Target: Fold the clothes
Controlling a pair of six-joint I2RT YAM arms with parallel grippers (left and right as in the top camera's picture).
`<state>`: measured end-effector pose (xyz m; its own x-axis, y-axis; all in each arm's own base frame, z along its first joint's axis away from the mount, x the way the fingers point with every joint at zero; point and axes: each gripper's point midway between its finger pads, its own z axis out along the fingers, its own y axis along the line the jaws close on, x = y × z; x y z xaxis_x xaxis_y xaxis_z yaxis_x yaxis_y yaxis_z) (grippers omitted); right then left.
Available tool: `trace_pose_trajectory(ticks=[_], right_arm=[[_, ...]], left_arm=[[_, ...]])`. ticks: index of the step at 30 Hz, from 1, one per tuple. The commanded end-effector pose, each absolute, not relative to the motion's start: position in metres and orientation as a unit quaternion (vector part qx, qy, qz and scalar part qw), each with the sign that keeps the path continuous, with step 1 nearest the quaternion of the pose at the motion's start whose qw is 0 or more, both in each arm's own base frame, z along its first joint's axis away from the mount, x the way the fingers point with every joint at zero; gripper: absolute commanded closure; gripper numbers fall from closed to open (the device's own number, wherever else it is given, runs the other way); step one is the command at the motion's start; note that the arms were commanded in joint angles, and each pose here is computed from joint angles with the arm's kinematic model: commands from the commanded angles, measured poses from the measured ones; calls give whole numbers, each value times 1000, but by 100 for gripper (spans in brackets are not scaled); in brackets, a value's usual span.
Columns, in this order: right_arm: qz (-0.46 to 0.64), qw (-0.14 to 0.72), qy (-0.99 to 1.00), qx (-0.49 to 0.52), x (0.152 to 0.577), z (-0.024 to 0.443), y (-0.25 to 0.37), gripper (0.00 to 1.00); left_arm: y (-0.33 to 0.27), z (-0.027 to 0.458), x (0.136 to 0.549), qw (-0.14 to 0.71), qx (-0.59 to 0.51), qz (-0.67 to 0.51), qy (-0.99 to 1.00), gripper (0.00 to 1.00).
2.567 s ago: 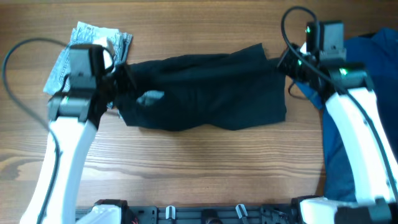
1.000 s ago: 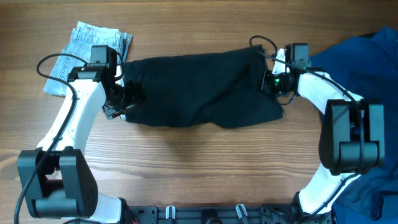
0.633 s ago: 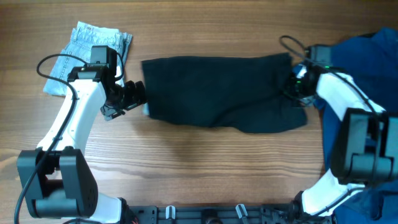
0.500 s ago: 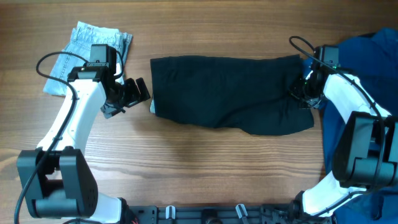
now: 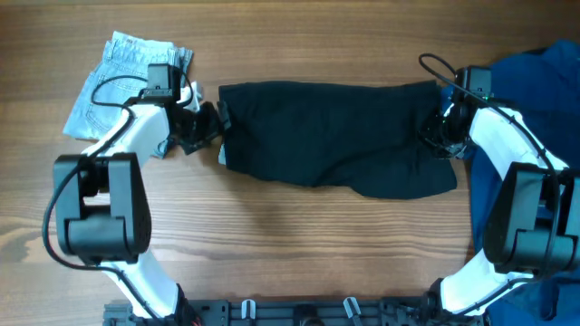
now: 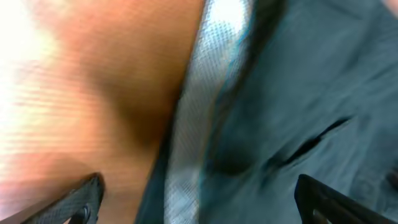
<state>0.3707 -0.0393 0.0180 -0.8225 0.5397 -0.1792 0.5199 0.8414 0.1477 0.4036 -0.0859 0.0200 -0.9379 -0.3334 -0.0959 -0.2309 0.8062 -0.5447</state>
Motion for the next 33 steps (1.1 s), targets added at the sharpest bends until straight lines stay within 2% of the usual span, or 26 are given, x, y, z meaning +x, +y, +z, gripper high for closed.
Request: trace_pose_trajectory(ticks=[1,5,8,10,11,12,16,18,21,24,28,33], right_arm=[[40,115,956,267,369,23,-40,85],[40,116,956,266,370,23,-40,85],[40,116,956,265,370,23,-40,85],[40,116,956,265,370,23,-40,85],[40,116,956,265,370,23,-40,85],[39,114,957,265,369,23,-40,85],[29,115,956,268,366,30,-44,86],[13,129,952,276,364,48,-52,86],[11,188,936,297,362,102,-64,77],[23,230,927,294,358,136,-62,70],[44,259,920,291,353,162,-55,70],[62,264,919,286,353,167,-49,70]], left_arm=[[-114,-30,378,30,-105,-283,953,0],[-134,-47,374,25,-66,-278,958,8],[-140,-54,372,25,-56,-267,962,27],[-137,-56,373,29,-56,-254,965,70],[-137,-56,373,28,-58,-254,965,87],[-137,-56,372,26,-59,-254,965,96],[-134,-49,365,12,-64,-250,966,96],[-124,-31,363,9,-75,-240,968,96],[-93,26,368,40,-98,-206,973,96],[-68,82,368,84,-98,-166,978,96],[-45,144,359,127,-103,-104,981,96],[-61,190,354,148,-75,-106,980,96]])
